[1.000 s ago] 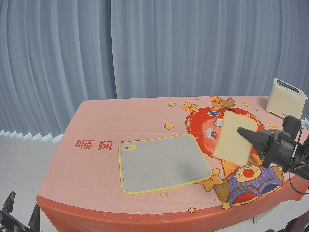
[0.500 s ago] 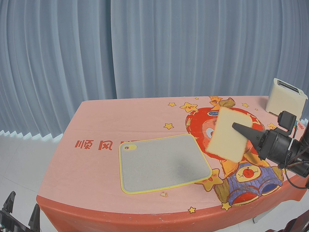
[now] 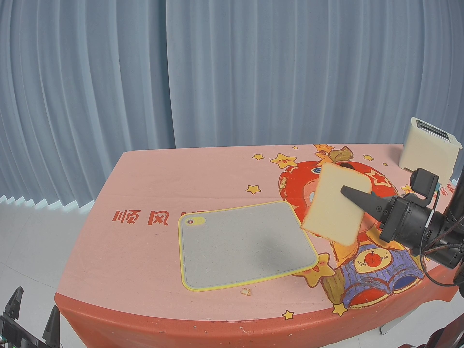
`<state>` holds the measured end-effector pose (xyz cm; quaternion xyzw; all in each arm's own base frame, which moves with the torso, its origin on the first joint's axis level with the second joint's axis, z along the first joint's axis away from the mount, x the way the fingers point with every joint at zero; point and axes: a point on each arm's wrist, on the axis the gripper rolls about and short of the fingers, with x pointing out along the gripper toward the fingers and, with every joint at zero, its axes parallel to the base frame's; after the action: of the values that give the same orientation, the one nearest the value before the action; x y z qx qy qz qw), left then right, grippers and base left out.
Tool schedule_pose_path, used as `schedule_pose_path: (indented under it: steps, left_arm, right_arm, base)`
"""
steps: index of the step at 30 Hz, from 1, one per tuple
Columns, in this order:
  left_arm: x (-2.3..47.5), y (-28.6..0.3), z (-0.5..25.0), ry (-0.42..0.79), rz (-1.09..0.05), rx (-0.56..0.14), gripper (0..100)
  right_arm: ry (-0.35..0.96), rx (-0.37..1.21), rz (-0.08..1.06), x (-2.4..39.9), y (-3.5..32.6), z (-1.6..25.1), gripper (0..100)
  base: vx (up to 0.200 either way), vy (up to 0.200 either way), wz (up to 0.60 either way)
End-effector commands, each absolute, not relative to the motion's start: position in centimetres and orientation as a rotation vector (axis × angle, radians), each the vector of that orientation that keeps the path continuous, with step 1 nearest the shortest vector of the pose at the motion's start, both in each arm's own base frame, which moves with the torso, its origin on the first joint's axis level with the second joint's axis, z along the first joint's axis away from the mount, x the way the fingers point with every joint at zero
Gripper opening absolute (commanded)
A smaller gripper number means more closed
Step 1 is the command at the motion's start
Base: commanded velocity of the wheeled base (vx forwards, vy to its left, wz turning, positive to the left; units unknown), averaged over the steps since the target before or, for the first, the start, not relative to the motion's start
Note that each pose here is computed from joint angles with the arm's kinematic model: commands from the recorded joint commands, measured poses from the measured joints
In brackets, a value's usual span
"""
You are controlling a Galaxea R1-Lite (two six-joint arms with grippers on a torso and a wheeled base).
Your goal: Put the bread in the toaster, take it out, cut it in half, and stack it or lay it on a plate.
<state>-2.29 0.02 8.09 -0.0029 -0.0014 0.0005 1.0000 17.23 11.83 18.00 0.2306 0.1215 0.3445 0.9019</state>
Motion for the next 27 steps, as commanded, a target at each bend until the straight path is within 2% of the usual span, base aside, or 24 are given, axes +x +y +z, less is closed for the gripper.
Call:
schedule_pose_path:
  steps: [1, 7, 11, 16, 27]
  left_arm:
    - [-2.2, 0.0, 7.6, 0.012, 0.002, -0.006, 100]
    - [-2.2, 0.0, 7.6, 0.012, 0.002, -0.005, 100]
    - [-2.2, 0.0, 7.6, 0.012, 0.002, -0.006, 100]
    - [-2.2, 0.0, 7.6, 0.012, 0.002, -0.006, 100]
    - [-2.2, 0.0, 7.6, 0.012, 0.002, -0.006, 100]
  right_arm:
    - [0.263, 0.474, 0.72, 17.1, 12.3, 17.8, 0]
    - [0.302, 0.454, 0.709, 16.5, 13.5, 16.8, 0]
    - [0.296, 0.445, 0.648, 17.3, 14.9, 16.6, 0]
    - [0.298, 0.445, 0.642, 18.0, 15.7, 16.6, 0]
    - [0.397, 0.566, 0.59, 22.5, 19.7, 14.5, 0]
  base:
    - [0.0, 0.0, 0.0]
    - [0.0, 0.0, 0.0]
    - [0.0, 0.0, 0.0]
    - [0.0, 0.0, 0.0]
    - [0.0, 0.0, 0.0]
